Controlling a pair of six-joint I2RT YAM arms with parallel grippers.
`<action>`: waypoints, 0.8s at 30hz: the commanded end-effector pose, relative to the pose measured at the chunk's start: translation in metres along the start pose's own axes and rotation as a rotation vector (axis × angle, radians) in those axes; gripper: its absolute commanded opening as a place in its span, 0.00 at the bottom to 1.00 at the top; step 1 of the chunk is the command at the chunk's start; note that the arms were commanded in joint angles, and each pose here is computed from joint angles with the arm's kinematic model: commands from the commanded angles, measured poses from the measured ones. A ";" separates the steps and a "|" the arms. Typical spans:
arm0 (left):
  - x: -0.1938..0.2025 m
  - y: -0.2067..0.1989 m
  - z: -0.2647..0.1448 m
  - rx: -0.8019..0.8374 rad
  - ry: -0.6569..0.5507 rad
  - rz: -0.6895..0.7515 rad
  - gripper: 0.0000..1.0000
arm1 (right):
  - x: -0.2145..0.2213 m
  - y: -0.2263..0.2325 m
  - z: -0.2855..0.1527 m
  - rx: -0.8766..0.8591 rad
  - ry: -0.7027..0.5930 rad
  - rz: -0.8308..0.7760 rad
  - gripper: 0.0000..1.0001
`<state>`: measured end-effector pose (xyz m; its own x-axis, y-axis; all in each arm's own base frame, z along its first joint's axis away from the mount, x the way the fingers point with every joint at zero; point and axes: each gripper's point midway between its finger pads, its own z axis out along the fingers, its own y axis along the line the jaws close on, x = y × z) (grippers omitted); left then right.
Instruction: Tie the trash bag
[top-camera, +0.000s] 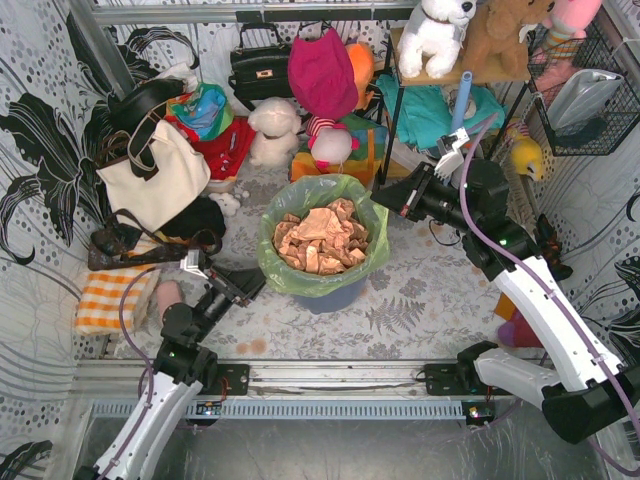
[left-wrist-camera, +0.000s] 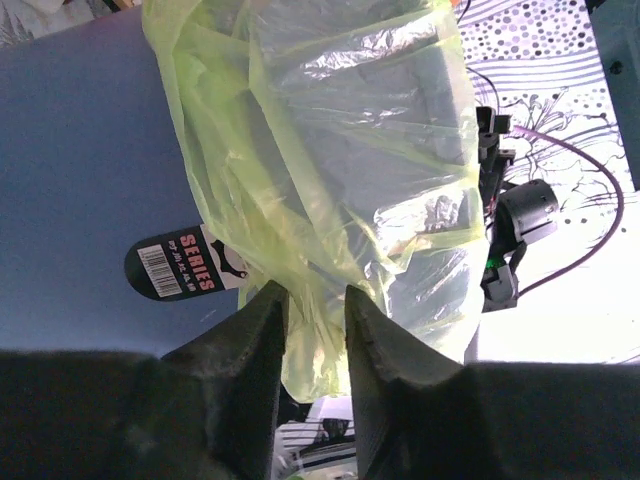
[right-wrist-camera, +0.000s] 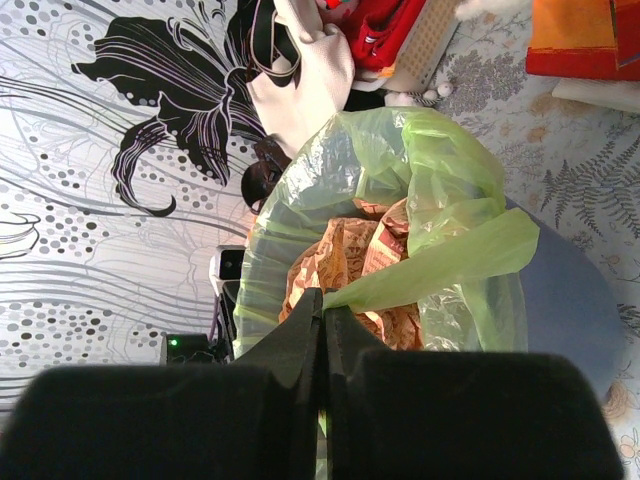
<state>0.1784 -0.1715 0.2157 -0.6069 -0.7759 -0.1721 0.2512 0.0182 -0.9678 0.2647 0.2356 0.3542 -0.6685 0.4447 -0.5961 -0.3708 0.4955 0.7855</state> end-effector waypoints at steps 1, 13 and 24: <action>0.004 0.018 -0.001 -0.012 0.011 0.003 0.28 | -0.010 0.016 -0.003 -0.044 -0.027 -0.016 0.00; -0.011 -0.033 -0.008 -0.065 -0.035 0.188 0.04 | -0.009 0.017 -0.005 -0.055 -0.031 -0.022 0.00; -0.016 -0.107 0.001 -0.007 0.008 0.353 0.00 | -0.011 0.022 -0.006 -0.087 -0.047 -0.021 0.00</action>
<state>0.1680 -0.1591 0.2922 -0.5208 -0.7554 -0.3977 0.3401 0.2437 -0.9083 0.2651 0.2360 0.3578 -0.6607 0.4509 -0.6002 -0.3809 0.4876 0.7856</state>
